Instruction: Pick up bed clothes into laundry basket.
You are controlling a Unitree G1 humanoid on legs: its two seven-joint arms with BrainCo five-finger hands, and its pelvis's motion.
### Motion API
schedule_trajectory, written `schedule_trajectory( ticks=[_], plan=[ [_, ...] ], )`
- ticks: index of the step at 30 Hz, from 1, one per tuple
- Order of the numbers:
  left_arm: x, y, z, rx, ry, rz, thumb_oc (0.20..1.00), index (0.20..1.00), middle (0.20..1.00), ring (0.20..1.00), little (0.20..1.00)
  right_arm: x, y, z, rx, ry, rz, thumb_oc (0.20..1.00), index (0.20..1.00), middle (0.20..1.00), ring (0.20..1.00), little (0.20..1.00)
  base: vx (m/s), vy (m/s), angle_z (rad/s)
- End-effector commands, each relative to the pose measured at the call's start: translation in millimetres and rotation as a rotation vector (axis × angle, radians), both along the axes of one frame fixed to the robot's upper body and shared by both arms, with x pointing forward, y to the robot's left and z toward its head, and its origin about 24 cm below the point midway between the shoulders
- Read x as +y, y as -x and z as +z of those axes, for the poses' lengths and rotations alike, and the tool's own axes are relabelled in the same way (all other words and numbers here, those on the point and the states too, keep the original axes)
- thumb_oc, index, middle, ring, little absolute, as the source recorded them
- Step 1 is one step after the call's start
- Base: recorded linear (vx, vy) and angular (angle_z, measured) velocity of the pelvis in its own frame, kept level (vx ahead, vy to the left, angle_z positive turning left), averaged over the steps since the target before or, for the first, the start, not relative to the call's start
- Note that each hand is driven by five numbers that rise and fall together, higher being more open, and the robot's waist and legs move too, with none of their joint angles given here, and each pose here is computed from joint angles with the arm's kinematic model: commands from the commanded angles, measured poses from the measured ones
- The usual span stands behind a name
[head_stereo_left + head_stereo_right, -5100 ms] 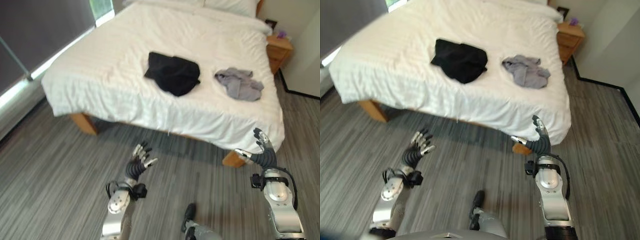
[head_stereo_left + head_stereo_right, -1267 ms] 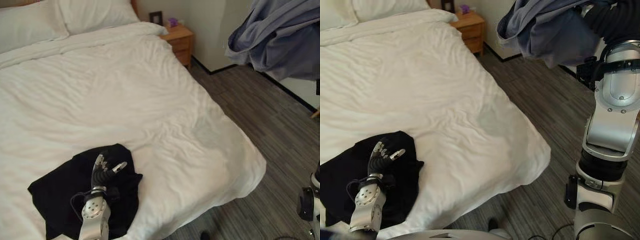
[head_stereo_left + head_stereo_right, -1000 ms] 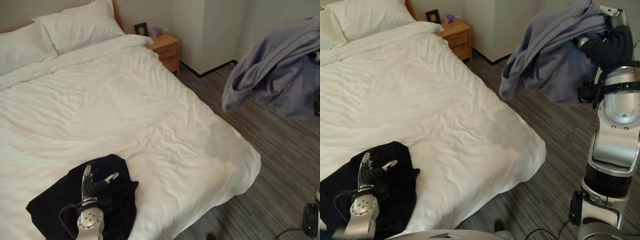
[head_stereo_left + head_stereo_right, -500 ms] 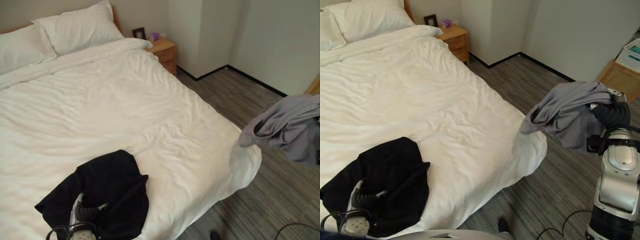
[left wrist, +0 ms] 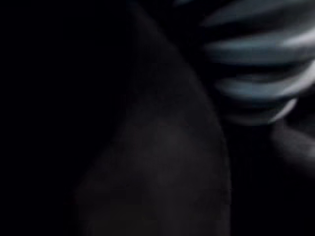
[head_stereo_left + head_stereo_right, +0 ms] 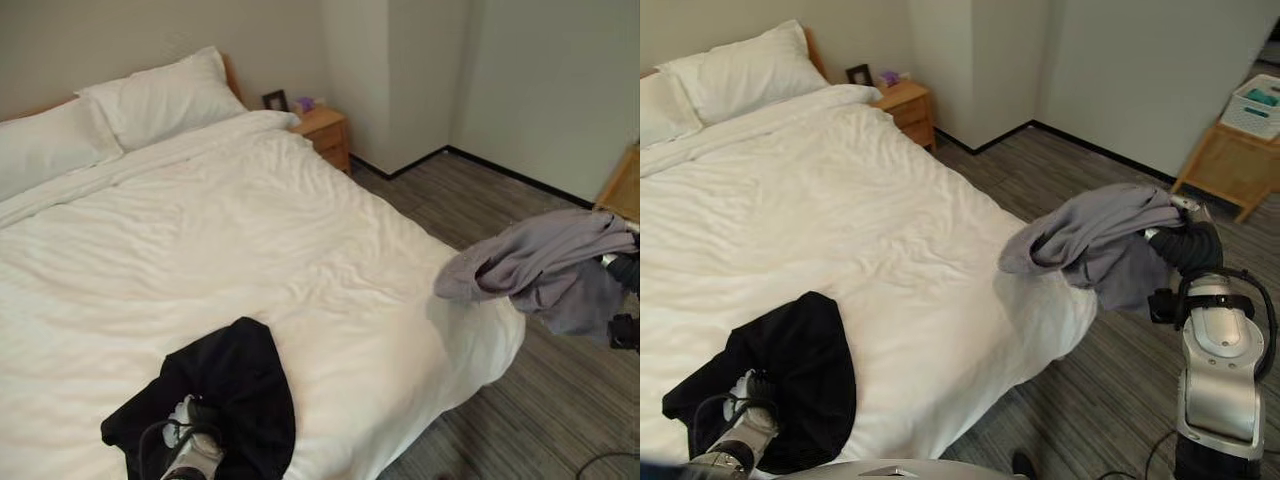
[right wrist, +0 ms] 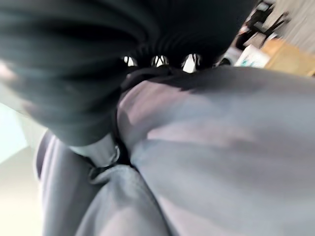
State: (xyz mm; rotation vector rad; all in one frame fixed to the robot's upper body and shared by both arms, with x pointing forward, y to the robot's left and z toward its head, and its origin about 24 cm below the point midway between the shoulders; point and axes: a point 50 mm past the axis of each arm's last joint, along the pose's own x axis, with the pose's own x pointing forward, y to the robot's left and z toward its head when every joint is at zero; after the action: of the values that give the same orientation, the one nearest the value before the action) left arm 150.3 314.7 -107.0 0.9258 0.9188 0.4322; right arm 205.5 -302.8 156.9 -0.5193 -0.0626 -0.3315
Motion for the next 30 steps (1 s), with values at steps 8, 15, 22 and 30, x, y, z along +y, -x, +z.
schedule_trajectory(
  ticks=[8, 15, 22, 30],
  plan=[
    [-31.3, -63.2, 51.5, -0.410, 0.148, -0.190, 0.200, 0.200, 0.200, 0.200, 0.200, -11.3, 18.7, 54.3, -0.244, 0.154, -0.044, 0.200, 0.200, 0.200, 0.200, 0.200, -0.04, 0.072, -0.08],
    [-25.5, -62.4, 203.7, -1.041, 0.075, -0.330, 0.200, 0.200, 0.200, 0.200, 0.200, 4.8, 26.5, 20.2, -0.239, 0.030, -0.036, 0.200, 0.200, 0.200, 0.200, 0.200, -0.06, -0.076, -0.37],
    [-82.5, -58.0, 275.3, -1.415, 0.167, -0.619, 0.200, 0.200, 0.200, 0.200, 0.200, 43.4, 8.4, 6.7, -0.271, -0.066, 0.135, 0.200, 0.200, 0.200, 0.200, 0.200, -0.10, -0.079, -0.42],
    [-96.4, -53.4, 275.4, -1.499, 0.272, -0.619, 0.200, 0.200, 0.200, 0.200, 0.200, 63.1, -7.5, 21.1, -0.358, -0.076, 0.212, 0.200, 0.200, 0.200, 0.200, 0.200, -0.06, -0.110, -1.09]
  ],
)
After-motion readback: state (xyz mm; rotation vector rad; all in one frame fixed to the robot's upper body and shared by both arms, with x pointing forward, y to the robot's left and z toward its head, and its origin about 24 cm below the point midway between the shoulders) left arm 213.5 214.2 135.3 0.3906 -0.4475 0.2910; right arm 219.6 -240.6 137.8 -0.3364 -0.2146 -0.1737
